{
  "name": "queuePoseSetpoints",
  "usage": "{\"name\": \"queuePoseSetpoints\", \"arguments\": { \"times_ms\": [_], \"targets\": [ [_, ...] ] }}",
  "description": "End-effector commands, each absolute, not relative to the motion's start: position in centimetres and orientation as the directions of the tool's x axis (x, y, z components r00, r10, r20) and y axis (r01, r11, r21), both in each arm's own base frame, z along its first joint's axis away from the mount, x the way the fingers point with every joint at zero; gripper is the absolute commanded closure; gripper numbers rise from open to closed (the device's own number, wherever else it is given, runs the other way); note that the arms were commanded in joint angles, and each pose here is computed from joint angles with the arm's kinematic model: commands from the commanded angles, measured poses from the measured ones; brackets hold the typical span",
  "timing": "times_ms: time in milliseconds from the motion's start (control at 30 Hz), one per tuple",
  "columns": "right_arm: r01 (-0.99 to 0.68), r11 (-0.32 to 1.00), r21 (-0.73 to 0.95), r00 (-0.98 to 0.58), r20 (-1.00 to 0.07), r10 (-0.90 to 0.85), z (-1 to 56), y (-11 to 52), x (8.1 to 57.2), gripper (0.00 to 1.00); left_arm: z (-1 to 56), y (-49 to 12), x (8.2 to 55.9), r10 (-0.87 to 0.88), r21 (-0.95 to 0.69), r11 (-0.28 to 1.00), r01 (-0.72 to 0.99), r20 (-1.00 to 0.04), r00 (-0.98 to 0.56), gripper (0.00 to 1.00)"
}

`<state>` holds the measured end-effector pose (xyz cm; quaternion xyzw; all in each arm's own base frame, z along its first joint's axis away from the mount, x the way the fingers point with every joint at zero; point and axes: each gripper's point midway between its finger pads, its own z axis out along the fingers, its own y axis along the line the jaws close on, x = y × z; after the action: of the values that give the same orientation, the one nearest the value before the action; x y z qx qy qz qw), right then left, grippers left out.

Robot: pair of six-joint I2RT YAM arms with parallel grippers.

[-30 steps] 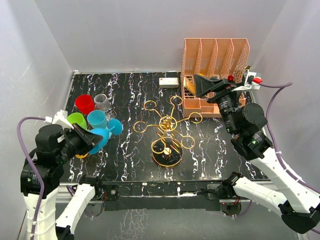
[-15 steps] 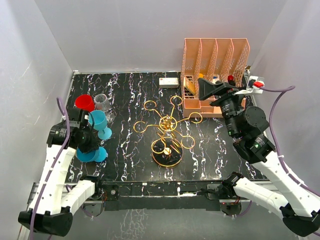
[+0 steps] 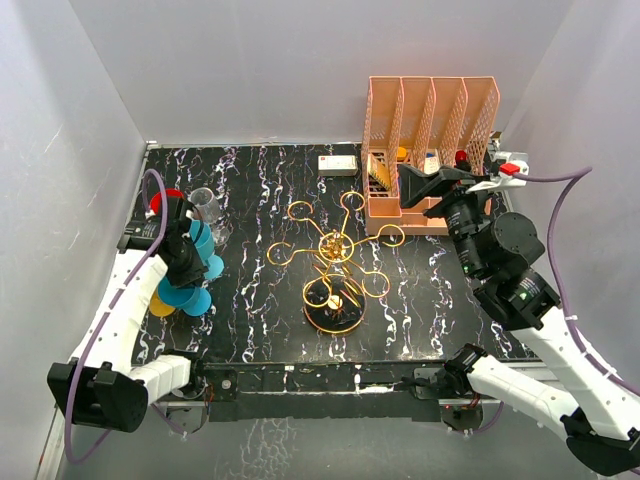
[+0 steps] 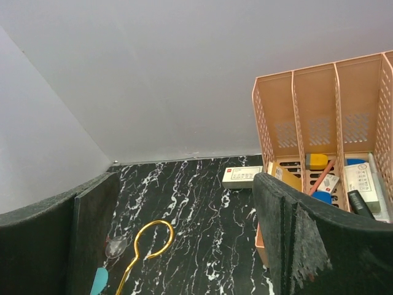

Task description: Take the wine glass off the wine glass rack

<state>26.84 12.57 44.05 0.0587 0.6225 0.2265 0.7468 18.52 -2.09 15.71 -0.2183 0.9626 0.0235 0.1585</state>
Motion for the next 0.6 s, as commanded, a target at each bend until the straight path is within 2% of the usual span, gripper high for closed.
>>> {"name": "queuePoseSetpoints", "arguments": {
  "times_ms": [0,200,567],
  "targets": [
    [-0.276,0.900,0.337,0.164,-0.906,0.389,46.7,11.8,26.0,0.02,16.2,-1.6,18.7,-0.381,-0.003,0.915,-0.404,-0.338,-0.861,0.99],
    [-0.266,0.903,0.338,0.175,-0.904,0.390,46.7,11.2,25.7,0.02,15.7,-1.6,18.7,-0.372,0.016,0.918,-0.397,-0.317,-0.872,0.96],
    [-0.285,0.918,0.276,0.134,-0.937,0.324,46.5,12.2,26.0,0.02,16.9,-1.4,19.3,-0.377,0.008,0.915,-0.404,-0.347,-0.859,0.64]
  ]
}}
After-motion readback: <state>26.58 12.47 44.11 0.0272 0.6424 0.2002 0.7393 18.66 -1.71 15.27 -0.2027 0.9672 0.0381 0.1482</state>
